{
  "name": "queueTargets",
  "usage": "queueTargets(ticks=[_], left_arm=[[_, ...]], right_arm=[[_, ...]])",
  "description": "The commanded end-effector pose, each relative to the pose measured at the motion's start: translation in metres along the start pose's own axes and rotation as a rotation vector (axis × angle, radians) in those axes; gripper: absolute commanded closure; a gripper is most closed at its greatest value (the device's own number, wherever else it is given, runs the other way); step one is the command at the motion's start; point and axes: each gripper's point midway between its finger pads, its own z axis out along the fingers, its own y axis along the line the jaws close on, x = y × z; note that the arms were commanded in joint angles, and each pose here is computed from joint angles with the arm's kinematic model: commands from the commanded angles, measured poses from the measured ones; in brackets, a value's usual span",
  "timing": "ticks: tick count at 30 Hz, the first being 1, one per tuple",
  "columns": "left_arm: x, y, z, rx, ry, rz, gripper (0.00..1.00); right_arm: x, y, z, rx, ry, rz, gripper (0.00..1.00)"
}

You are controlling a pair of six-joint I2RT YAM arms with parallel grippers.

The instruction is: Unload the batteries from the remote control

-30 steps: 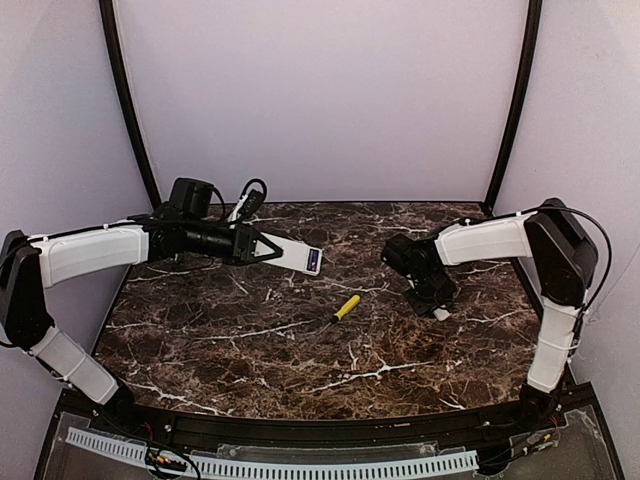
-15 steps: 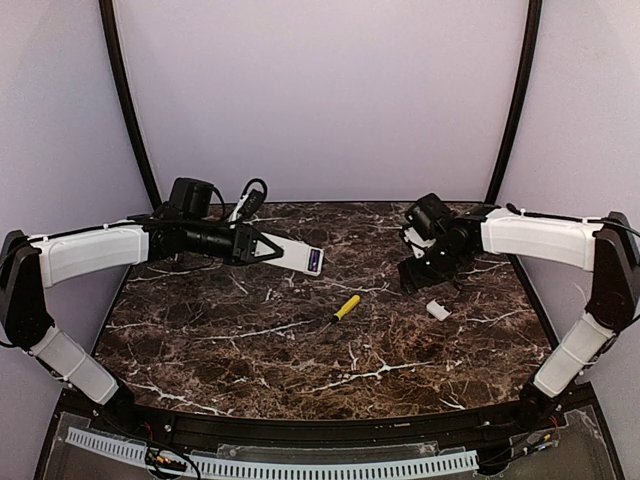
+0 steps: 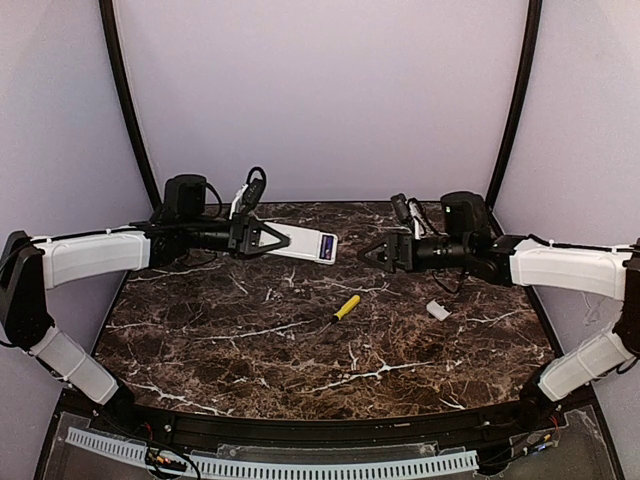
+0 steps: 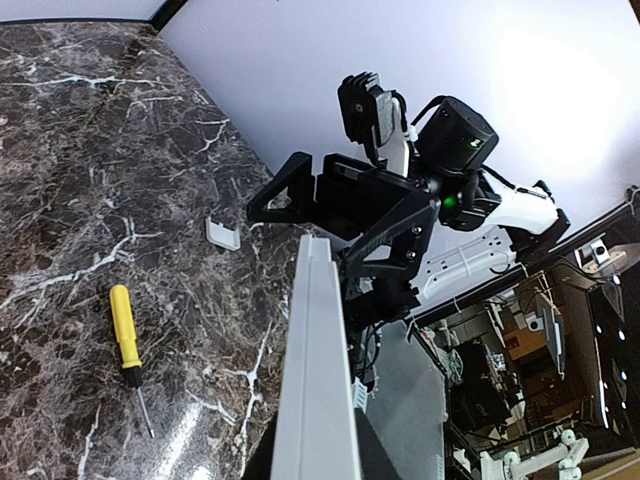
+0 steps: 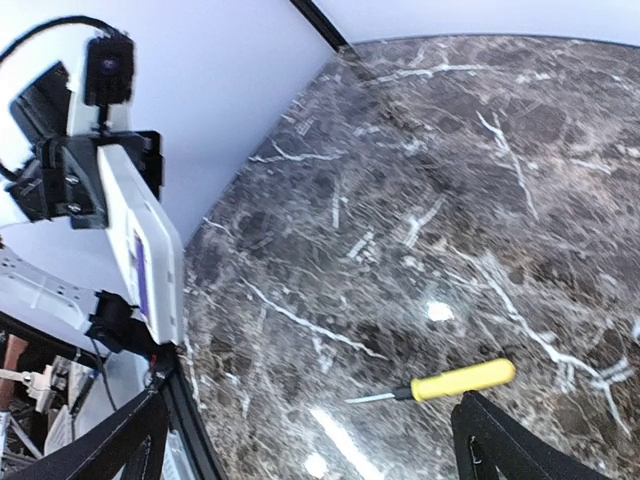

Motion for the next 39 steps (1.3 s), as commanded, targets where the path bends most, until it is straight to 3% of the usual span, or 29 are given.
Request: queueTargets(ticks=[1,8,15,21,29,39], left_arm=[[-0.004,-0.033,-0.001,0.144,-0.003,0.05,1.0],[-0.002,-0.042,0.0,0.19,0.003,0.054,1.0],[0.0,-0.047,0.001,0.199,0.007,0.066,1.0],[0.002,-0.049,0.001,0.2,0.008,0.07,1.0],[0.002,-0.049,0.002,0.2,0.007,0.071,1.0],[0.003,-0.046,0.003,0.193,0.005,0.072,1.0]], right_arm=[[-0.037,0.063,-0.014,-0.283,-0.168,-0.072,0.02],[-0.041,0.09,-0.005,-0.395,-0.17,-0.105,0.07],[-0.041,0.111,0.007,-0.464,-0.142,-0.137,0.18],[-0.04,0.123,0.012,-0.51,-0.126,-0.146,0.4],[-0.035,0.127,0.018,-0.521,-0.099,-0.141,0.55],[-0.03,0.126,0.023,-0.531,-0.072,-0.133,0.86]])
